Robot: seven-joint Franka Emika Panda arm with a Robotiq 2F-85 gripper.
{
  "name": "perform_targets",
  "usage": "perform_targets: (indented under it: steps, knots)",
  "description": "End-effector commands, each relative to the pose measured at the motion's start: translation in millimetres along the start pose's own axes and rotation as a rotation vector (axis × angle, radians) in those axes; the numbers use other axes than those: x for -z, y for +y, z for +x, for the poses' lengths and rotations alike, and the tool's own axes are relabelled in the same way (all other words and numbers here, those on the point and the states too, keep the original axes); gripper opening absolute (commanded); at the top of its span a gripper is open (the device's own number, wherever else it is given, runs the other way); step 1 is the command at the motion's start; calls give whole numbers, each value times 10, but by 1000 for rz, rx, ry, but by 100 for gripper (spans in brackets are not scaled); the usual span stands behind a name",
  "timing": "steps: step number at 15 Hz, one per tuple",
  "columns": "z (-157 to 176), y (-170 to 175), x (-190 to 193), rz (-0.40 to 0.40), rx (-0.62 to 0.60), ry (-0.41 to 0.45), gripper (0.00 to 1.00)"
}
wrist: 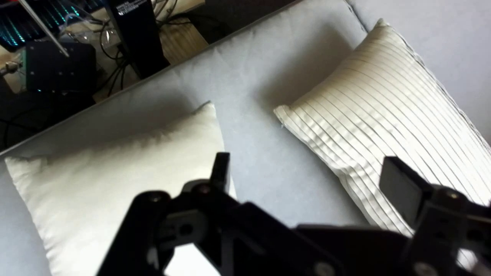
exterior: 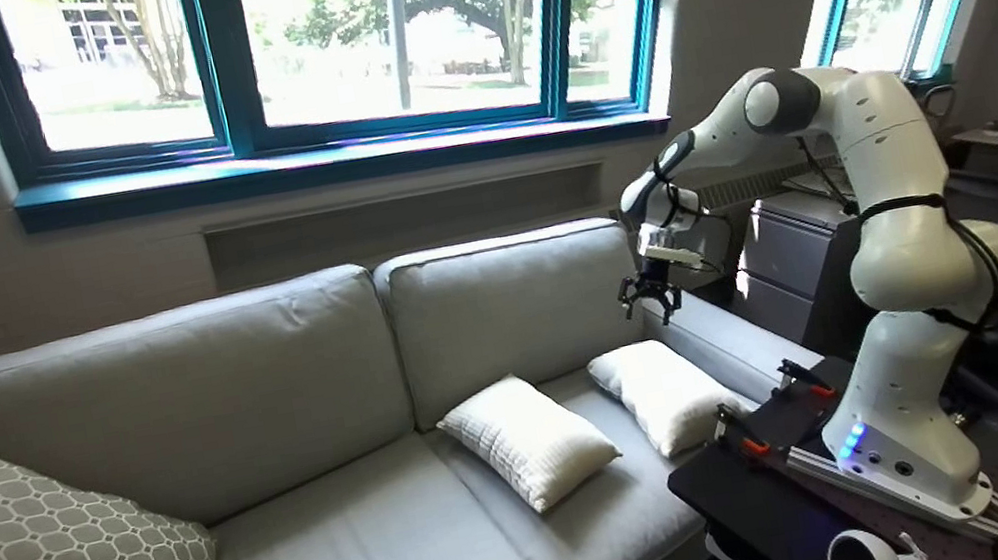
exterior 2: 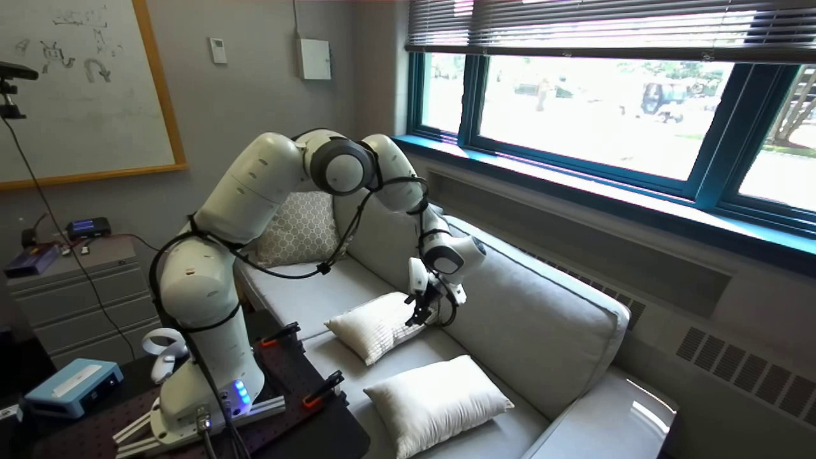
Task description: Arrange the cushions, one in front of the other, against the arm rest
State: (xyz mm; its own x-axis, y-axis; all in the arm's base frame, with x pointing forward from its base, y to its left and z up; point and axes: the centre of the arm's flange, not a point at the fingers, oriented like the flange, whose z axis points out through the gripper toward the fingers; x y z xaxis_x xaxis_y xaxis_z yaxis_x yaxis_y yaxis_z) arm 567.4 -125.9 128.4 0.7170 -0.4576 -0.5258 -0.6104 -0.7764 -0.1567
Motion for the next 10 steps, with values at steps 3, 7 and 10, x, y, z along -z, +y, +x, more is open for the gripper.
perform_targets:
  steps: [3,7,10]
  knots:
    - [722,-889,417,9,24,219,100]
    - [1041,-1514,243,-83,96,234,100]
    - [1056,-1660,-47,-198,77,152,100]
